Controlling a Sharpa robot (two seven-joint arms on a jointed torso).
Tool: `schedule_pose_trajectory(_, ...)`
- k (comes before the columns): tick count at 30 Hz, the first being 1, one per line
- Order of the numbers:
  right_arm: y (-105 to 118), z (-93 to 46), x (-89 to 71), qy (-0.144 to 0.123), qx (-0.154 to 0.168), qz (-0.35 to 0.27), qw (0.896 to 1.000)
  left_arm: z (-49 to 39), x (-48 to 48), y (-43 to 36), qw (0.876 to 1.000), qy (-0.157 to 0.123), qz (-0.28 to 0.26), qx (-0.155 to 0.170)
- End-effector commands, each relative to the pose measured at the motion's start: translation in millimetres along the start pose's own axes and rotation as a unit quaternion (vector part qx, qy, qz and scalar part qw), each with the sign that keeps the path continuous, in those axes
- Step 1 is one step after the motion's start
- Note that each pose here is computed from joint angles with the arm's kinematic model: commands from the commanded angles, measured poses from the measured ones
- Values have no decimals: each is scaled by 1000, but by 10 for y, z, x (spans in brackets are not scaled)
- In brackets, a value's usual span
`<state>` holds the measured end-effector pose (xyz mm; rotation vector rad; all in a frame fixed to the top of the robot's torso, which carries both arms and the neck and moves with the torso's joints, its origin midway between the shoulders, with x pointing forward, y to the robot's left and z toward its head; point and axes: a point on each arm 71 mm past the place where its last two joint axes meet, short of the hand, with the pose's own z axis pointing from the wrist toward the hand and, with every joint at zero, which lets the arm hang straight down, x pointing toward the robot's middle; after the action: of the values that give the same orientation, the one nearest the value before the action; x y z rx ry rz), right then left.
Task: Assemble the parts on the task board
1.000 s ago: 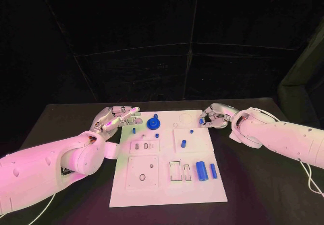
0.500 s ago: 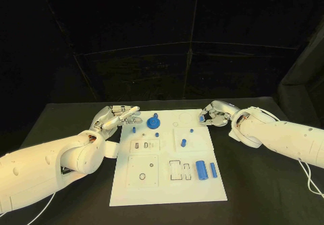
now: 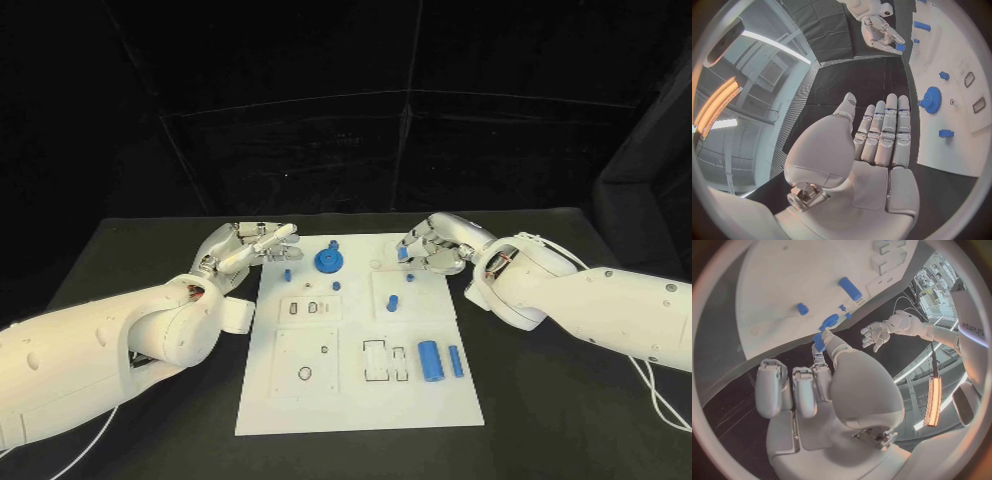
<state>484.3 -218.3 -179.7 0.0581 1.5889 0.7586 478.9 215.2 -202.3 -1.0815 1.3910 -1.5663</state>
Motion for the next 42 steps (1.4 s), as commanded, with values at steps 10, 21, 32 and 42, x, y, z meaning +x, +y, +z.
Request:
schedule_pose_trajectory(10, 725, 320, 418, 34, 4, -27, 999, 28, -93, -17, 1000, -20, -5, 3)
schedule_pose_trajectory(21, 1094, 512, 811, 75, -23, -60, 995, 49, -129, -27, 1000, -28, -2, 6)
schedule_pose_trajectory(32, 1155, 519, 1072, 99, -26, -77, 992, 81, -117, -19, 1000, -27, -1, 8)
schedule_pose_trajectory(42, 1116, 505, 1127, 113, -14, -89, 989, 94, -124, -13, 1000, -28, 0, 7)
